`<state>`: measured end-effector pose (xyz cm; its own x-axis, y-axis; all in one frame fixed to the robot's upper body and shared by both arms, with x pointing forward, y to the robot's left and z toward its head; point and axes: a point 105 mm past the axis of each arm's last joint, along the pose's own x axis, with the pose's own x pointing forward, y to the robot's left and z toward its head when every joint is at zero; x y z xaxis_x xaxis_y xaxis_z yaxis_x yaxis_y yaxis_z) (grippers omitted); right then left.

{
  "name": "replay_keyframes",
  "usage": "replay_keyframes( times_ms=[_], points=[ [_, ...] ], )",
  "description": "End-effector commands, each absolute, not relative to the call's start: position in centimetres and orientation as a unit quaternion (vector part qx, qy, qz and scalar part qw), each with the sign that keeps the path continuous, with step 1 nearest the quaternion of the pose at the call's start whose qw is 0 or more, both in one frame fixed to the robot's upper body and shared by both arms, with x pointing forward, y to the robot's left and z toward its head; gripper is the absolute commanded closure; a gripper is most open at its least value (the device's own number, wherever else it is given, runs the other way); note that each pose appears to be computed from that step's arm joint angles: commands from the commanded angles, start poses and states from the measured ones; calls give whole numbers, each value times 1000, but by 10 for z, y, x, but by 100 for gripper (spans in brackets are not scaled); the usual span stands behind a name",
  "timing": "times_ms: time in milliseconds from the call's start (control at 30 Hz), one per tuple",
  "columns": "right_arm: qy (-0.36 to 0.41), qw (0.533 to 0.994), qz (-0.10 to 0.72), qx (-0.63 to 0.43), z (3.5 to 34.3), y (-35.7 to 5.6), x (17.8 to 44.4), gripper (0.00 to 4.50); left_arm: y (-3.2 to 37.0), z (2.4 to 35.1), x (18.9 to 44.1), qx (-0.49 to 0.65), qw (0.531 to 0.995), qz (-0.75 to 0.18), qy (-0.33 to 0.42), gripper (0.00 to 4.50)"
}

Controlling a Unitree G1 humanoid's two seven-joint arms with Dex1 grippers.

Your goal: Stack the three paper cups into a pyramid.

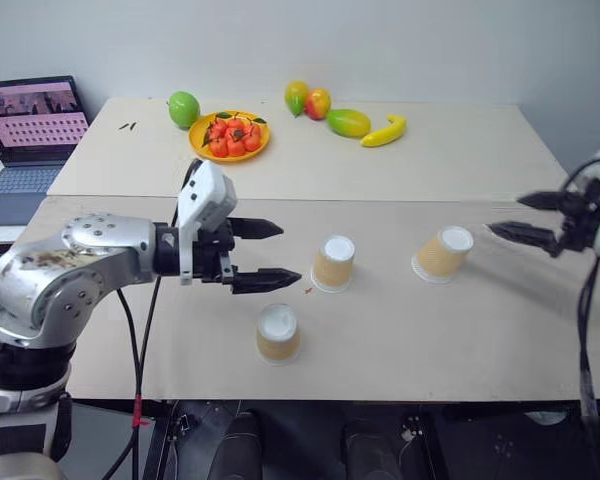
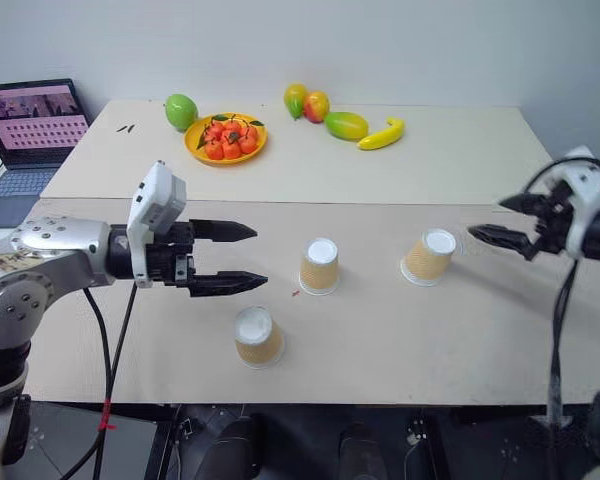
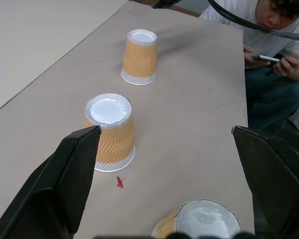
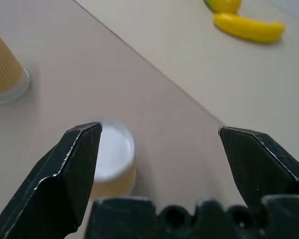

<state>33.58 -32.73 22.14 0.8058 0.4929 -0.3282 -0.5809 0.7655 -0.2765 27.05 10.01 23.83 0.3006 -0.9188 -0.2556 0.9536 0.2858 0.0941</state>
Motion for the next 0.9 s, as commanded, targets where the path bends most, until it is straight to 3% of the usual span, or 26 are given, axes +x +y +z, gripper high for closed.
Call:
replay_keyframes(
  times_ms=[33, 333, 900],
  points=[
    [92, 939, 282, -175, 223, -334, 323, 8, 97, 249, 271, 133, 793, -593, 49, 0],
    [112, 936, 304, -140, 179, -315, 338, 8, 97, 252, 270, 138, 788, -598, 48, 0],
    [94, 909, 377, -153, 184, -259, 375, 8, 98, 254, 267, 136, 795, -589, 49, 0]
  ],
)
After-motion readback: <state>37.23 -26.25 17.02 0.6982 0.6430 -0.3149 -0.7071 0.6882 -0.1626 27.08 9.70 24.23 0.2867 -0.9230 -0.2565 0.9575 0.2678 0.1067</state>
